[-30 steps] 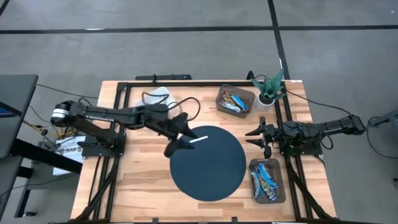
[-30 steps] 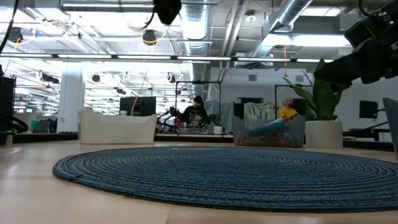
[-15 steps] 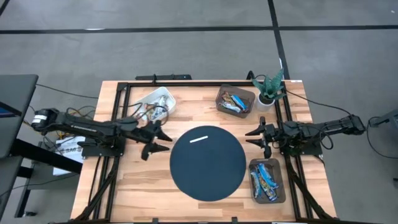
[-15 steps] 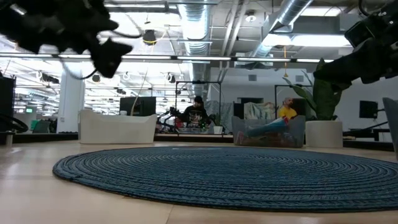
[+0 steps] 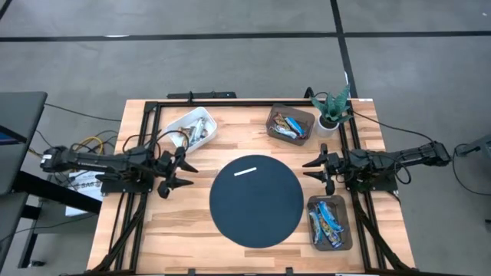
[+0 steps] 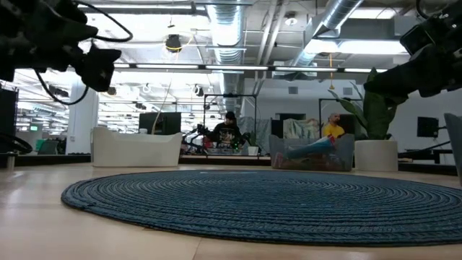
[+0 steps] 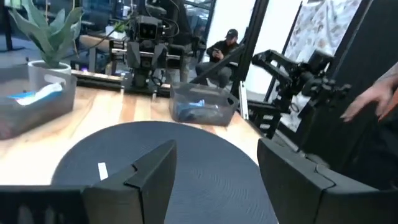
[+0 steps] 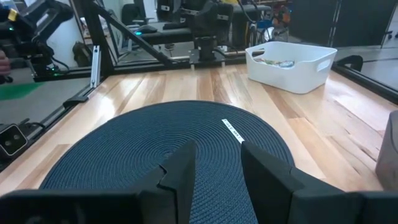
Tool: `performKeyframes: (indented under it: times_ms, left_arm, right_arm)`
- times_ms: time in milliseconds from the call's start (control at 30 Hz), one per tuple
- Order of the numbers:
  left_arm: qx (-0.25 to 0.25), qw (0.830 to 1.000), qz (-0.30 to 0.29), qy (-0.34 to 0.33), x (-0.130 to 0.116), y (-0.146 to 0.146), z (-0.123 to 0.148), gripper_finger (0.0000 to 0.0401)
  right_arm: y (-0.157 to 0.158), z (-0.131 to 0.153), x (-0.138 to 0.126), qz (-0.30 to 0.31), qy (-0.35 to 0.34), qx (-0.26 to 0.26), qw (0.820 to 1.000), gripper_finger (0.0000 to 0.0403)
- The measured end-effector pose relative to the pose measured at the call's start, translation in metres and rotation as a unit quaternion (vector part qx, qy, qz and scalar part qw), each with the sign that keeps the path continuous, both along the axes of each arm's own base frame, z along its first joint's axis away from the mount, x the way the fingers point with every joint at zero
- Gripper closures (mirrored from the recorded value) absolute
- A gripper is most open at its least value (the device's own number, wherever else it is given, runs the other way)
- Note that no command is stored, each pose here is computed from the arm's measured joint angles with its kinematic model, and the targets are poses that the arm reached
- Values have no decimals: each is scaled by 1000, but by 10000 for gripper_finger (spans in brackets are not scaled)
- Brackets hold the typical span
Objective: Pick and place Granola Bars by type
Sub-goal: Return to Home Position
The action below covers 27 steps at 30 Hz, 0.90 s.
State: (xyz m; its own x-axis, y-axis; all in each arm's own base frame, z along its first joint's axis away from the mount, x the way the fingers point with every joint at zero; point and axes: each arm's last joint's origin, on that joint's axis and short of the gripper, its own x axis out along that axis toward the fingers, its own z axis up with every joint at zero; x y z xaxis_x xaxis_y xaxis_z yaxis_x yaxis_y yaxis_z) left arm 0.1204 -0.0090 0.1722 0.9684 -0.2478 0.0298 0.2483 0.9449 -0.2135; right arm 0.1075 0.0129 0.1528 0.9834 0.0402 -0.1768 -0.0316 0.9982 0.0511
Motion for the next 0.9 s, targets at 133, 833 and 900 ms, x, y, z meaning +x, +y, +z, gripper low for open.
performKeyframes:
  times_ms: [133,833,900]
  left_arm:
    - [26,999,37,19,-5,2,-5,185]
    - [53,993,79,74,-13,5,-16,185]
    - [48,993,80,74,-13,5,-16,185]
  right_arm:
    - [0,0,0,0,0,0,1000,280]
    - [0,0,0,0,0,0,1000,280]
    - [0,0,0,0,0,0,1000,280]
